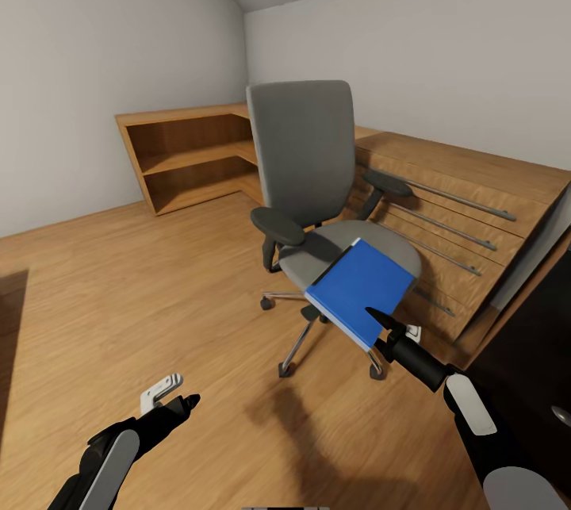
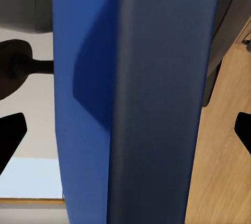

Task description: In the bedroom, organize the workspace by keeping the computer under the desk, ensuring the monitor is on the desk, placing the keyboard on the desk next to the monitor, placing the mouse on the desk next to the keyboard, moving the folder from the swivel chair onto the desk next to the mouse, stacking the notebook on top of the folder with the pen on top of the notebook, and positioning the swivel chair next to the desk.

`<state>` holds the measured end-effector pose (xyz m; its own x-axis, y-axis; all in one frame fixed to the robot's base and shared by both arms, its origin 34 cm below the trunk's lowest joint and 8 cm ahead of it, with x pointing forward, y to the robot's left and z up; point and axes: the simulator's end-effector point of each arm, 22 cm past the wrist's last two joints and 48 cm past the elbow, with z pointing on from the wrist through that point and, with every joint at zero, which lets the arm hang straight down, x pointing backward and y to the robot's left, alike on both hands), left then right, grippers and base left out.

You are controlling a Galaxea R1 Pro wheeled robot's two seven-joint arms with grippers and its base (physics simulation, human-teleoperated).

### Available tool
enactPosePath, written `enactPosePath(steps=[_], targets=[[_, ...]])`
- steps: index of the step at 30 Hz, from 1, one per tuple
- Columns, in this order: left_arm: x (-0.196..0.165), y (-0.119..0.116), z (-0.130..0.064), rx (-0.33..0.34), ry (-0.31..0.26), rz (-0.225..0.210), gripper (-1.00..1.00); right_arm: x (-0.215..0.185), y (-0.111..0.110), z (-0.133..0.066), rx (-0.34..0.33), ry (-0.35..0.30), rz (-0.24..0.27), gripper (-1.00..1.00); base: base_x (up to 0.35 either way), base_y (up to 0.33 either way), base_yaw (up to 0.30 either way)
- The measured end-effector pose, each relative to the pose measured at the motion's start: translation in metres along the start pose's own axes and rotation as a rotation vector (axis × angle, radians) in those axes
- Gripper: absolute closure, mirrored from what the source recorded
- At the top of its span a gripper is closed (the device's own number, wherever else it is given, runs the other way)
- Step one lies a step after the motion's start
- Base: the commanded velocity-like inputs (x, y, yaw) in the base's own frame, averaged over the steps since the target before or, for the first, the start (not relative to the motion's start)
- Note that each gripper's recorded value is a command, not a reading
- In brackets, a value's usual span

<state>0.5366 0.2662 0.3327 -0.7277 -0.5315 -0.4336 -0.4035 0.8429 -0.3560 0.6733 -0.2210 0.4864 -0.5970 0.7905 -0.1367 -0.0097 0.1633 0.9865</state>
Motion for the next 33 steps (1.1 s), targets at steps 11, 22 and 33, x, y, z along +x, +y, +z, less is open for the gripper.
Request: enactPosePath(steps=[11, 22, 33], targets=[[0.0002, 0.0003, 0.0001, -0.001, 0.000, 0.000, -1.00, 0.0004, -0.0002, 0.0001, 0.001, 0.001, -0.001, -1.00, 0.000, 0.000, 0.000], [0.0002, 0.0004, 0.0001, -0.002, 0.001, 0.000, -1.00, 0.0009, -0.0020, 0.0002, 0.010, 0.004, -0.003, 1.00, 0.000, 0.000, 0.000], [0.0003, 0.0004, 0.0001, -0.001, 0.001, -0.001, -1.00, 0.0004, -0.0031, 0.0000, 0.016, 0.003, 0.000, 1.00, 0.000, 0.000, 0.000]])
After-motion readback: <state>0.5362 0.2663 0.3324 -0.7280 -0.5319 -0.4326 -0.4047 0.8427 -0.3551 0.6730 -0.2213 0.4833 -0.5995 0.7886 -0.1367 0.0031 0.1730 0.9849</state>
